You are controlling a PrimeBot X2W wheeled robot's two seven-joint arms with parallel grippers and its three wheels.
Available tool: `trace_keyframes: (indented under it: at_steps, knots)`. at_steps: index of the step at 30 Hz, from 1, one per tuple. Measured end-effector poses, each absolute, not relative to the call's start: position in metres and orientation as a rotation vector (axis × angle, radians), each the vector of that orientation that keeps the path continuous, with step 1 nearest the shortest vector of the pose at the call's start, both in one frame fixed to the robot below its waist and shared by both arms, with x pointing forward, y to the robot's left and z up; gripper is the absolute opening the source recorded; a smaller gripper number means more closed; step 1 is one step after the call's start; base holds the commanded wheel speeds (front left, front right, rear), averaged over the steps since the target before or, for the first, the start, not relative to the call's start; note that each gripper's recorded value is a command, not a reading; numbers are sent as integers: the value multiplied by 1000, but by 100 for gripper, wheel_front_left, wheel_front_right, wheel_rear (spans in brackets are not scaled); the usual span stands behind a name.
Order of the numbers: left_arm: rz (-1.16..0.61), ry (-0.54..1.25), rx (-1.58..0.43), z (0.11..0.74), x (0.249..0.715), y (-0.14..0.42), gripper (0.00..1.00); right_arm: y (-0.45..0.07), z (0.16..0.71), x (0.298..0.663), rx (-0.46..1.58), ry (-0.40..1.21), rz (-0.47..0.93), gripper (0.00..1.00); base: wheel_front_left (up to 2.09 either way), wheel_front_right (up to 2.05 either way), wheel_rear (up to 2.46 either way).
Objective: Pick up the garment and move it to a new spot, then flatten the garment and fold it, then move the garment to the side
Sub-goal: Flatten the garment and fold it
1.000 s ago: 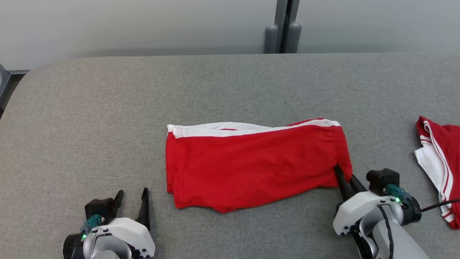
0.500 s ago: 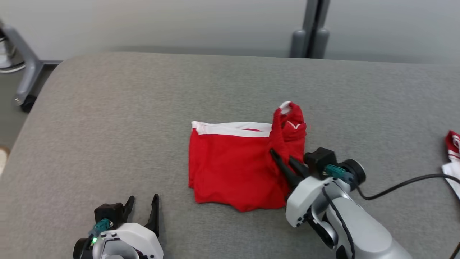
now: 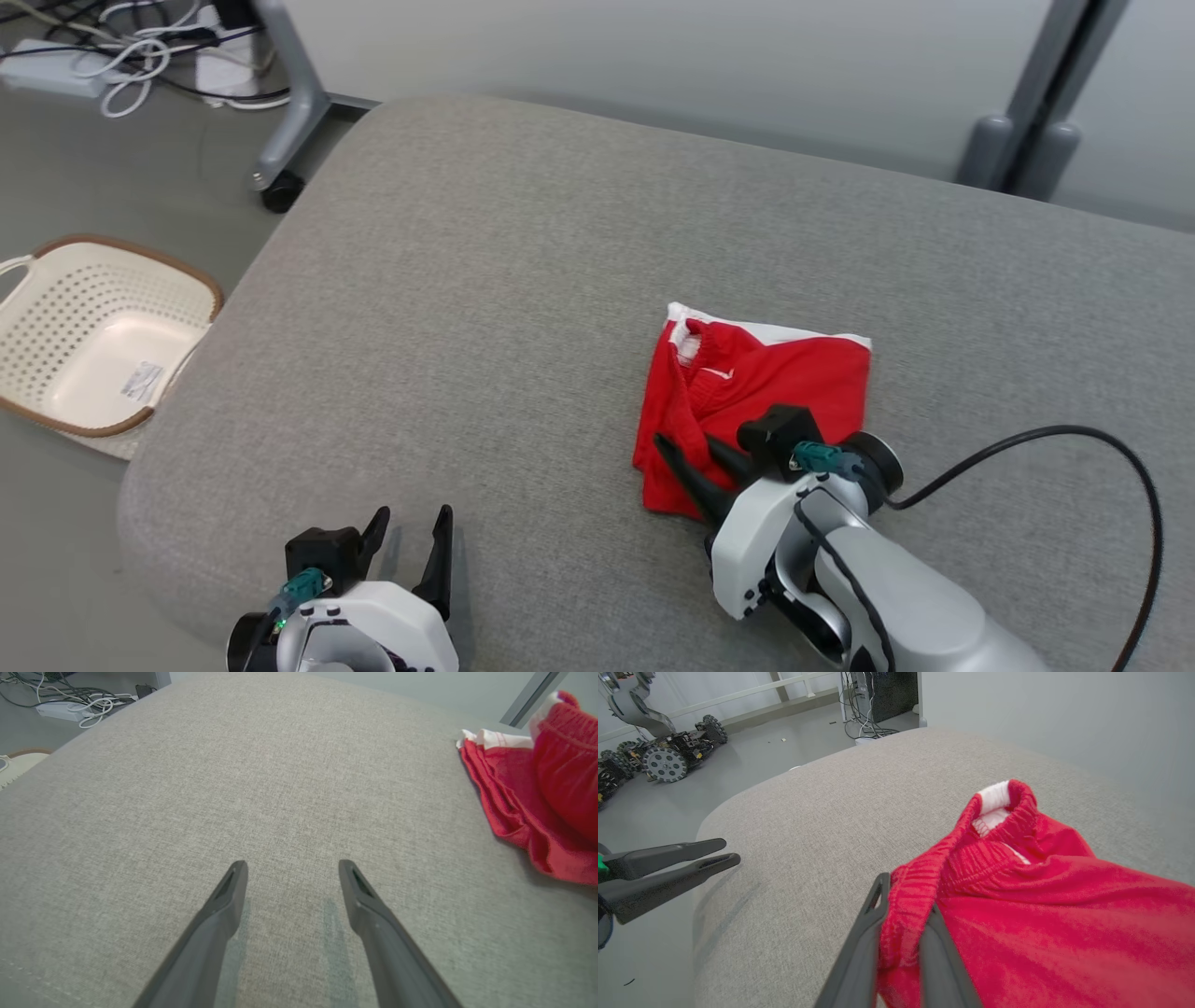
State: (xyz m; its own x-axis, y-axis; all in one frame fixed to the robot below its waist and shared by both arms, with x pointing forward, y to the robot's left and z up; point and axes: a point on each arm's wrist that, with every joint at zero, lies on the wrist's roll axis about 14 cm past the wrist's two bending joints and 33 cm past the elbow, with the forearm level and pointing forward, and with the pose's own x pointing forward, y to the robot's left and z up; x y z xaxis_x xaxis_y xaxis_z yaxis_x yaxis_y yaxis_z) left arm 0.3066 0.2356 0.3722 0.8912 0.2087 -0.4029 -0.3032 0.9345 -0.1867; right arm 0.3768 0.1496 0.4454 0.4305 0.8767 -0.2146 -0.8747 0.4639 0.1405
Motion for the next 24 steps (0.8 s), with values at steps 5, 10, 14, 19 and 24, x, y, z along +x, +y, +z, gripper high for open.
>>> trace_keyframes:
  at_steps: [5,10,14,19,24]
  knots:
    - [302,374,-238,376,304,242,100,156,457,391,58,229,1076,100,0,0,0]
    - [281,338,-208,387,321,239,100,131,459,414,83,211,971,100,0,0,0]
    - [245,287,-184,401,341,233,100,95,473,447,116,158,826,100,0,0,0]
    - [181,240,-157,413,364,218,100,38,467,459,124,137,654,100,0,0,0]
    - [123,241,-142,412,376,201,100,-21,460,461,124,132,490,100,0,0,0]
